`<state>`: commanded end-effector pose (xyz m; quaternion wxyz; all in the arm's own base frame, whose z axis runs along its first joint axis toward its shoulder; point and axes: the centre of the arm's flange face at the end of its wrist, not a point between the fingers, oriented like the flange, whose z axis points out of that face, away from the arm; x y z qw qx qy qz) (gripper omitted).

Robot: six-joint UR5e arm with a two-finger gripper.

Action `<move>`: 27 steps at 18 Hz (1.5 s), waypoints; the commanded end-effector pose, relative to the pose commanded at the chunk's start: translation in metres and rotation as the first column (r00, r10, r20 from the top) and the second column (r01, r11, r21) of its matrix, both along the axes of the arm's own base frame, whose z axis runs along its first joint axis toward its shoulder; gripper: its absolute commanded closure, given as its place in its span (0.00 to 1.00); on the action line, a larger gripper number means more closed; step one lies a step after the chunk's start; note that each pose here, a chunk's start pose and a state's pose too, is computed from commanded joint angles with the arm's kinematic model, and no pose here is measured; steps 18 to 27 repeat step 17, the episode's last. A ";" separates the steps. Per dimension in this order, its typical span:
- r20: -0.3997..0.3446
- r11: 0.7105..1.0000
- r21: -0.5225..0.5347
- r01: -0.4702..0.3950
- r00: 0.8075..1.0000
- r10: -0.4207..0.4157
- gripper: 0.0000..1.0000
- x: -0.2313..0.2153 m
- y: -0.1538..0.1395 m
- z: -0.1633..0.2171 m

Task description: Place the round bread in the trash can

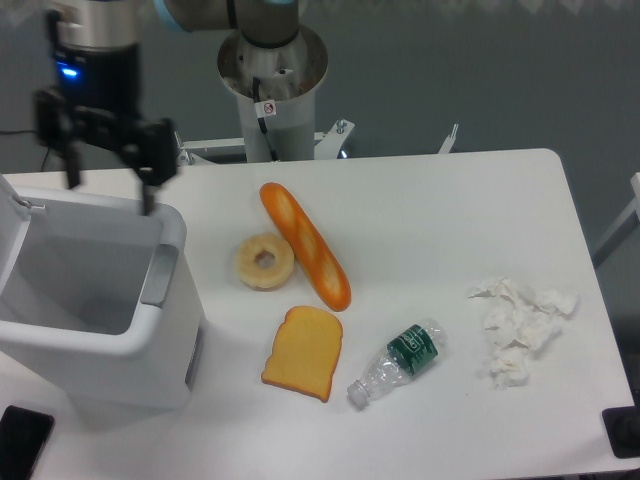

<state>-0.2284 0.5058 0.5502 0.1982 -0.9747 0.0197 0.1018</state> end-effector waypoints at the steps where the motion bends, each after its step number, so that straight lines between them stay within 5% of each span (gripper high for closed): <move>1: -0.009 1.000 -0.027 0.006 1.000 -0.006 0.00 -0.021 -0.009 -0.004; 9: 0.007 0.977 -0.208 0.036 0.999 -0.036 0.00 -0.204 -0.108 -0.075; 12: 0.044 0.939 -0.324 0.117 0.993 -0.109 0.00 -0.267 -0.144 -0.131; 15: 0.071 0.903 -0.399 0.159 0.987 -0.142 0.00 -0.313 -0.150 -0.171; 27: 0.082 0.899 -0.401 0.173 0.985 -0.152 0.00 -0.330 -0.147 -0.191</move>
